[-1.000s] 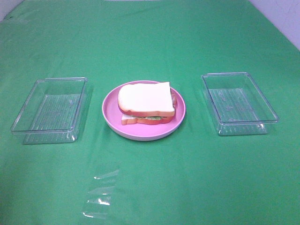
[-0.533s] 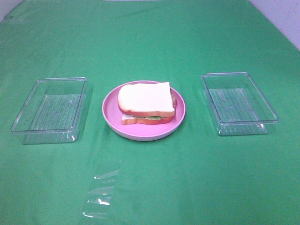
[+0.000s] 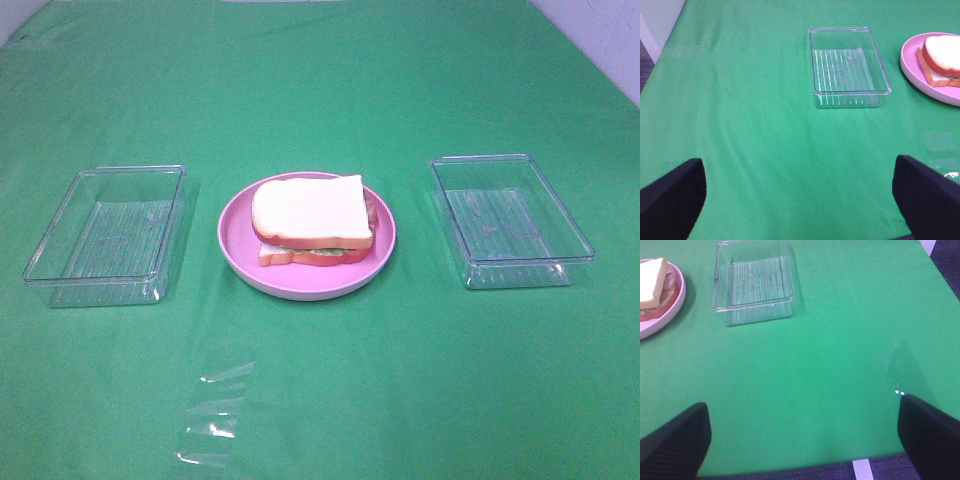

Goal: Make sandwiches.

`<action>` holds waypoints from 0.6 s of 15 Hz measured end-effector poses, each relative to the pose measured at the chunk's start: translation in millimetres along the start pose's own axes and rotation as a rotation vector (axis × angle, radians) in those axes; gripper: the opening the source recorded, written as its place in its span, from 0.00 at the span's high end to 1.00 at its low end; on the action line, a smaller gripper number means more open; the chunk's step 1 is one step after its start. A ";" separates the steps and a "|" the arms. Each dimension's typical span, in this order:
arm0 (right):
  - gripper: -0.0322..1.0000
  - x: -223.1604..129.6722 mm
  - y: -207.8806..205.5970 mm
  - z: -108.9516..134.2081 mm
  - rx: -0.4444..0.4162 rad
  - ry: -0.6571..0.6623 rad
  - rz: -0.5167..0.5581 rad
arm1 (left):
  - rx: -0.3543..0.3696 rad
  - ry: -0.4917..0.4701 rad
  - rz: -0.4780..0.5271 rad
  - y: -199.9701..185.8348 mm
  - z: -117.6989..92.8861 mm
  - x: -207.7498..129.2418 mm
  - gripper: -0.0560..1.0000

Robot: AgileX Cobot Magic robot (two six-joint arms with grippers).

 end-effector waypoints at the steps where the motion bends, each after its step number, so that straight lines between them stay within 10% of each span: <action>1: 0.03 0.0 0.0 0.0 0.000 0.000 0.000 | 0.001 0.000 0.000 0.0 0.2 0.0 0.07; 9: 0.03 0.0 0.0 0.0 0.000 0.000 0.000 | 0.000 0.000 0.000 0.0 0.0 0.0 0.09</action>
Point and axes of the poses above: a point on each arm's last joint axis where the gripper is mounted, y pointing out along that axis toward the gripper, z along the wrist's bending axis when the last joint is at zero, x = y × z, the point moved 8 cm from there along y, pointing out along that axis toward the gripper, and after that the axes turned 1 degree about -y, right-handed, at the moved point
